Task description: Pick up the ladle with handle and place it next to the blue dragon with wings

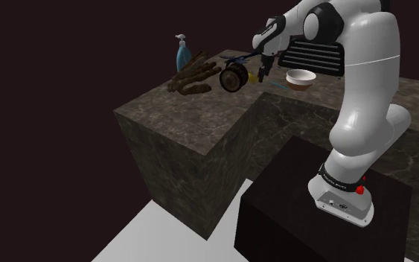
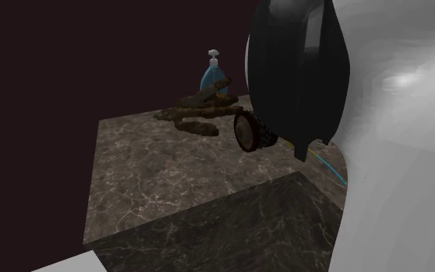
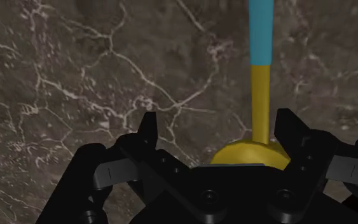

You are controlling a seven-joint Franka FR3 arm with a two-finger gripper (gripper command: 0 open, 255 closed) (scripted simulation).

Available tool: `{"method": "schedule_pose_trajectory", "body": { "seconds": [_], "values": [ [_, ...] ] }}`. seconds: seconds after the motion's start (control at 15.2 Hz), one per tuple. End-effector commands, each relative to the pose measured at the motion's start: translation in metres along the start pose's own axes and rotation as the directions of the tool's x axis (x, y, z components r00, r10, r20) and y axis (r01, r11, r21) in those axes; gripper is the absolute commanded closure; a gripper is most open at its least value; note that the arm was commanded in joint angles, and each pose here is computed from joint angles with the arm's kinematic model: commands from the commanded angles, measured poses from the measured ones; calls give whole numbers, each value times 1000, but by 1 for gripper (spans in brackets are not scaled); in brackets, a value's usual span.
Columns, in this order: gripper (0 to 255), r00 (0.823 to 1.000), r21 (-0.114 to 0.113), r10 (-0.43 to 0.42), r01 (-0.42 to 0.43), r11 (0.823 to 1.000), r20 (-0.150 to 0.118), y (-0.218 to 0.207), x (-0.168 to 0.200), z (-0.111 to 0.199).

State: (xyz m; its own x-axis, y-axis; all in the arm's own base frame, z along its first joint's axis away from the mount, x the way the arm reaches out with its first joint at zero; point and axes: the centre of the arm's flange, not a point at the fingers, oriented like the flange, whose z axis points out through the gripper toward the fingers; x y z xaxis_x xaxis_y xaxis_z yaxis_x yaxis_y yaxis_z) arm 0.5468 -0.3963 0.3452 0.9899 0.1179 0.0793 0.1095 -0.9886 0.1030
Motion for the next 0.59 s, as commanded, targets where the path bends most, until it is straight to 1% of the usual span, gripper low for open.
{"method": "schedule_pose_trajectory", "body": {
  "seconds": [0.0,0.2,0.53],
  "values": [
    [0,1000,0,0,0,1000,0,0,0,-13],
    [0,1000,0,0,0,1000,0,0,0,-50],
    [0,1000,0,0,0,1000,0,0,0,-50]
  ]
}}
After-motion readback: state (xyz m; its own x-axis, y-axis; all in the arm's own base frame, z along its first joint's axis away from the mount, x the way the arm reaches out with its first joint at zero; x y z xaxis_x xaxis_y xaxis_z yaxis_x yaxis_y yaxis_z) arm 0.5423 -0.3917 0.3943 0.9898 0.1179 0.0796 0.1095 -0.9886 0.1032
